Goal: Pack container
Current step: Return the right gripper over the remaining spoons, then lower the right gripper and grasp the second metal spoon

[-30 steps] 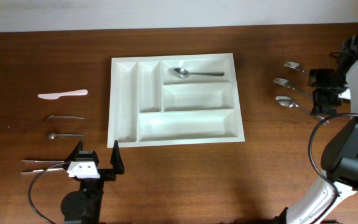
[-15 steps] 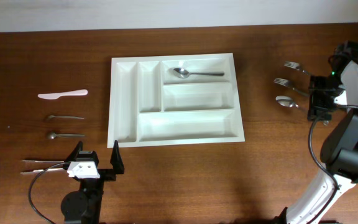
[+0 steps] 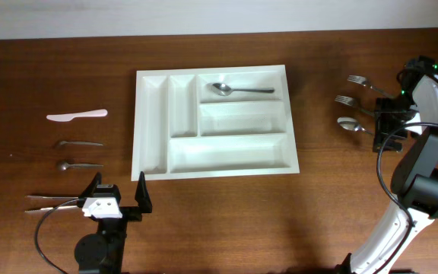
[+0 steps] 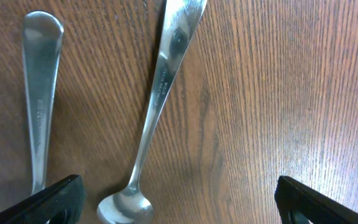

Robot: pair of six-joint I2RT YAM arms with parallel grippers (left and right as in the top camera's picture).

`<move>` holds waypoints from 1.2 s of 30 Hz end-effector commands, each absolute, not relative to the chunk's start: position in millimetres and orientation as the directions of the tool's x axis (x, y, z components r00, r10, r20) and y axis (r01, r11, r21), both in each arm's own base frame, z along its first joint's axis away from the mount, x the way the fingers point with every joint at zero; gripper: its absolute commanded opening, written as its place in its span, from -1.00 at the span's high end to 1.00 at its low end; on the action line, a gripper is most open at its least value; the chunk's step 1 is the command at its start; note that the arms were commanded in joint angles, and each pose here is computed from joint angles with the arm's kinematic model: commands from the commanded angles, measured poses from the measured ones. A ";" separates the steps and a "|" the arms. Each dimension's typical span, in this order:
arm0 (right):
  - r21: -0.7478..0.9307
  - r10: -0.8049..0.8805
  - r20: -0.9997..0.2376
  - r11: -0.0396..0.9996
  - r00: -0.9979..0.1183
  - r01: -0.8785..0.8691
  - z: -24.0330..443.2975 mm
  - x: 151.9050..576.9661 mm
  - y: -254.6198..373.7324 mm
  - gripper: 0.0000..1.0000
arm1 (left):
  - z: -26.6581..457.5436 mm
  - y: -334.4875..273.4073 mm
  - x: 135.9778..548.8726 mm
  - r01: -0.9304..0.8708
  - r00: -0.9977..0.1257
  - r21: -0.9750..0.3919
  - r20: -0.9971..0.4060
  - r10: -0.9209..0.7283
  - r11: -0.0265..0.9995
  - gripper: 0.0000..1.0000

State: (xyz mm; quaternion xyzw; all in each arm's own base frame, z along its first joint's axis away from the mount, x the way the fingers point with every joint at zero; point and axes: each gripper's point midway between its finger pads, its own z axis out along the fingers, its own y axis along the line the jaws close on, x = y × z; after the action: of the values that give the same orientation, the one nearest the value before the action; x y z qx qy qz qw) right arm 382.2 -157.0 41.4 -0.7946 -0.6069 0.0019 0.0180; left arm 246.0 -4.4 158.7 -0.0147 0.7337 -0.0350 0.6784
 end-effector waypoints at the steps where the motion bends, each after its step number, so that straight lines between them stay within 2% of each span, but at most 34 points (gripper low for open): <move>1: -0.083 0.962 -0.002 -0.272 0.273 0.959 24.6 374.9 -158.2 -0.98 | 157.4 -4.1 245.9 0.026 -0.077 -0.055 -0.996 -0.053 0.998 -0.98; 6: -0.070 0.957 -0.006 -0.288 0.289 0.955 23.0 378.5 -159.8 -0.98 | 157.4 -4.1 245.9 0.026 -0.077 -0.056 -0.996 -0.053 0.998 -0.98; 16: -0.062 0.911 -0.015 -0.413 0.413 0.909 21.9 380.5 -159.8 -0.98 | 157.3 -4.1 245.9 0.026 -0.077 -0.055 -0.996 -0.053 0.998 -0.98; 36: -0.088 0.910 -0.015 -0.413 0.413 0.906 3.0 380.9 -159.9 -0.98 | 157.3 -4.1 245.9 0.026 -0.077 -0.055 -0.996 -0.053 0.998 -0.98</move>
State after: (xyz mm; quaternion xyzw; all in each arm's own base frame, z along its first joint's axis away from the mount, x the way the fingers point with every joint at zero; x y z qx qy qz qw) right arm 386.1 -158.6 12.3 -0.8371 -0.5460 0.0116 0.0301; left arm 246.0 -4.3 158.6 -0.0149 0.7338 -0.0348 0.6783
